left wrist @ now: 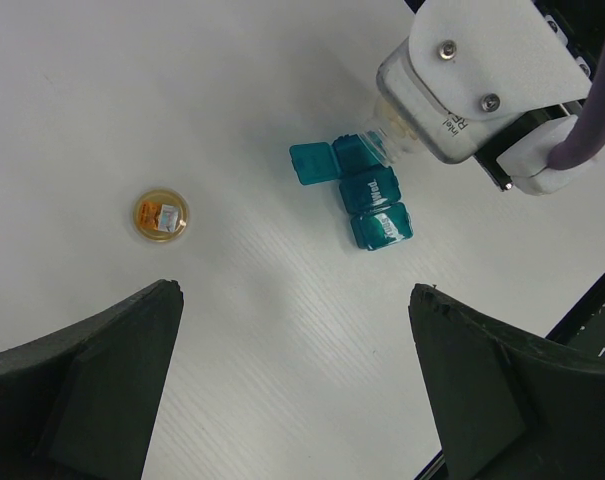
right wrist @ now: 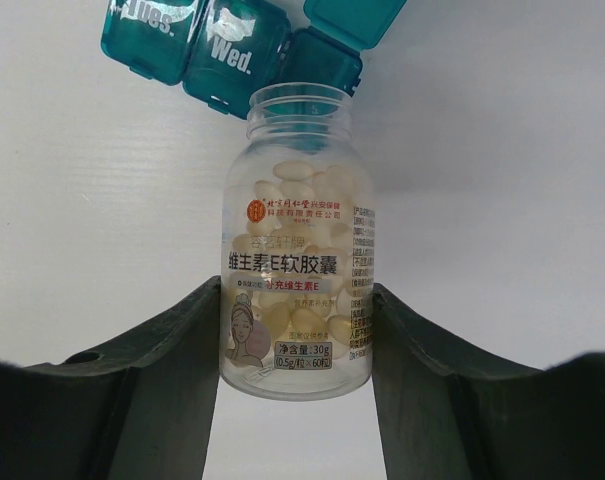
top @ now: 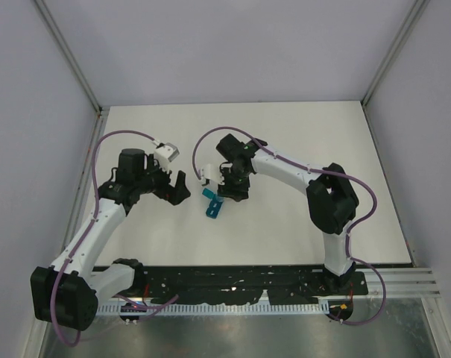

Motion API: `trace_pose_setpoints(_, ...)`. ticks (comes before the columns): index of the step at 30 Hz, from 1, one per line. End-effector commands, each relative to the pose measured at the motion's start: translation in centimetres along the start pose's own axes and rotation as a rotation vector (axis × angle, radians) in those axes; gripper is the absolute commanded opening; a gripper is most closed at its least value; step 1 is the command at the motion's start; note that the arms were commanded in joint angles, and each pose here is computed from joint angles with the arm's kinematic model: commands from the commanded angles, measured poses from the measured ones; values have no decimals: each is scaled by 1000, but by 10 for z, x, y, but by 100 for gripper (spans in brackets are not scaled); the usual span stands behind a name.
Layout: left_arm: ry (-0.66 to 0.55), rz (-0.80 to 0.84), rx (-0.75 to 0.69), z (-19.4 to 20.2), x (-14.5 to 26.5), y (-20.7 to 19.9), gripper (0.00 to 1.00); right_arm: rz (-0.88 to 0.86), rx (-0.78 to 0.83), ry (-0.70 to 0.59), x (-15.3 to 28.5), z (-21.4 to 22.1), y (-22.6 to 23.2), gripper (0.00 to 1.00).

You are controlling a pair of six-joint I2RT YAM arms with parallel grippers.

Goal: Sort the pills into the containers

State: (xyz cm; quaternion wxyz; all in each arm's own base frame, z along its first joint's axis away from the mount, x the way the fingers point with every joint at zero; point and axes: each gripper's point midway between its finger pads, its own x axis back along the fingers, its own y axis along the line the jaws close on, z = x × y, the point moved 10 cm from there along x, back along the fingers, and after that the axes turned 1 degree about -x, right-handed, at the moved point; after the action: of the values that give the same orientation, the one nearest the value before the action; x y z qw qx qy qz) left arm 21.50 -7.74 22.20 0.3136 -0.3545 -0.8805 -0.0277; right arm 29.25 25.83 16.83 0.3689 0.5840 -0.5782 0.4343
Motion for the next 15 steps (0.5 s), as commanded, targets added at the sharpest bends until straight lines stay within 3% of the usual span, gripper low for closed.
trace_pose_setpoints(1, -19, -6, 6, -5, 1, 2, 99, 28, 35, -7, 7, -9, -5, 6)
trace_pose_setpoints(15, -17, 3, 18, -3, 1, 4, 100, 26, 51, 16, 6, -11, -4, 5)
